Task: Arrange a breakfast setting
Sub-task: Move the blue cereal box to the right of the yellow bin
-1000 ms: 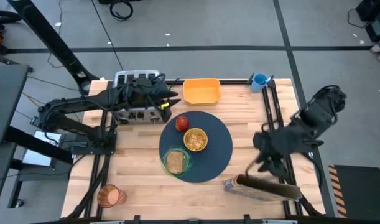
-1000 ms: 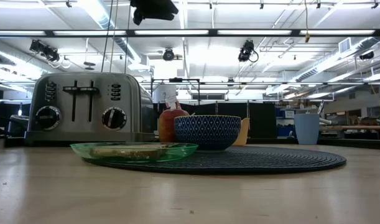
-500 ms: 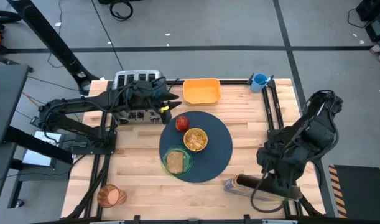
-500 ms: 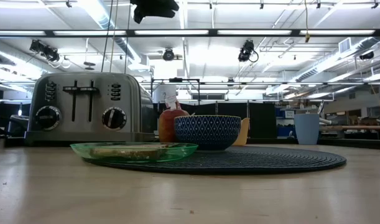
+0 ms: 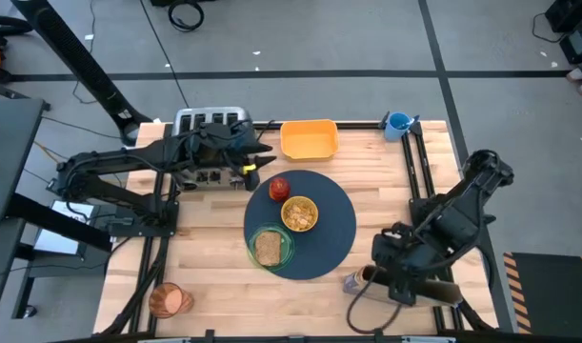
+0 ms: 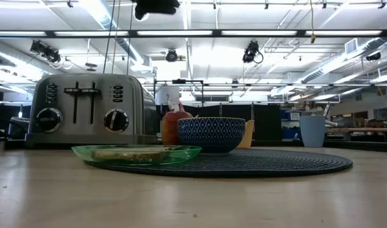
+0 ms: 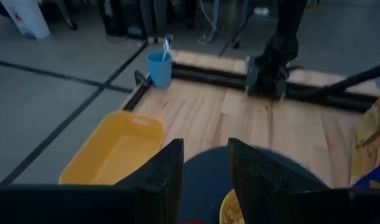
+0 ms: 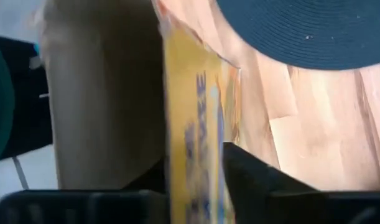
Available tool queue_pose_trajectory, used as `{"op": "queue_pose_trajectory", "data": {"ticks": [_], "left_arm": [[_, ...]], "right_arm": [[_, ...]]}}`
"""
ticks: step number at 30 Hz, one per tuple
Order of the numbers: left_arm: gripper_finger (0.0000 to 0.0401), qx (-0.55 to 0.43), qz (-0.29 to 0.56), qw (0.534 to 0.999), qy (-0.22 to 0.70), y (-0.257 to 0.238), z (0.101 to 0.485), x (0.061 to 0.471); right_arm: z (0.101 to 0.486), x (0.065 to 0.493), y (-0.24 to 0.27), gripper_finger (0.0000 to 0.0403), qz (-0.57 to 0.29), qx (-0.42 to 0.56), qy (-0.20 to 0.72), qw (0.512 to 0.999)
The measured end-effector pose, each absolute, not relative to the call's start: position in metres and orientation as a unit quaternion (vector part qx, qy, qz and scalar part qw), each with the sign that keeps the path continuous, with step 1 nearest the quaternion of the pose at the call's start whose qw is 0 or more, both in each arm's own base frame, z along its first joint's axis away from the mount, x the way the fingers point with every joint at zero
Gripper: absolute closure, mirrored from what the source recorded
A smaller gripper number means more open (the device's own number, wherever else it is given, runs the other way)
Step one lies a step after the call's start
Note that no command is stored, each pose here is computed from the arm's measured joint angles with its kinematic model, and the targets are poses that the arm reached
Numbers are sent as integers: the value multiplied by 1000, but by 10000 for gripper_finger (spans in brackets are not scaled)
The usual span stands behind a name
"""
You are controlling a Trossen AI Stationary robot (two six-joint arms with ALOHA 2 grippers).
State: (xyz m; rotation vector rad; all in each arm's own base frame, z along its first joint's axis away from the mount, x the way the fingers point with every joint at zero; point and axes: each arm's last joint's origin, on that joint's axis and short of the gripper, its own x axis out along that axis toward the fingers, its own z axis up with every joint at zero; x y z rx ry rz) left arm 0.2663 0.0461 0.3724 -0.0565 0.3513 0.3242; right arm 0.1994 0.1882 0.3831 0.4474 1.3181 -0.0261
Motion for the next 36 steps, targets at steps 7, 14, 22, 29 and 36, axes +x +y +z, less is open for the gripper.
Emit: {"op": "queue_pose_trajectory", "data": {"ticks": [7, 14, 22, 29, 36], "left_arm": [[268, -4, 157, 979, 127, 42, 397, 238], [268, 22, 156, 984, 85, 37, 416, 209], [268, 36, 156, 985, 64, 35, 425, 194], [268, 47, 154, 984, 76, 35, 423, 194], [268, 49, 153, 983, 94, 35, 420, 193]], "right_arm": [[380, 208, 174, 392, -68, 236, 614, 750], [392, 191, 150, 397, -146, 281, 608, 728], [424, 164, 105, 399, -191, 353, 498, 769], [440, 154, 54, 400, -258, 395, 405, 783], [447, 144, 8, 400, -316, 409, 362, 776]]}}
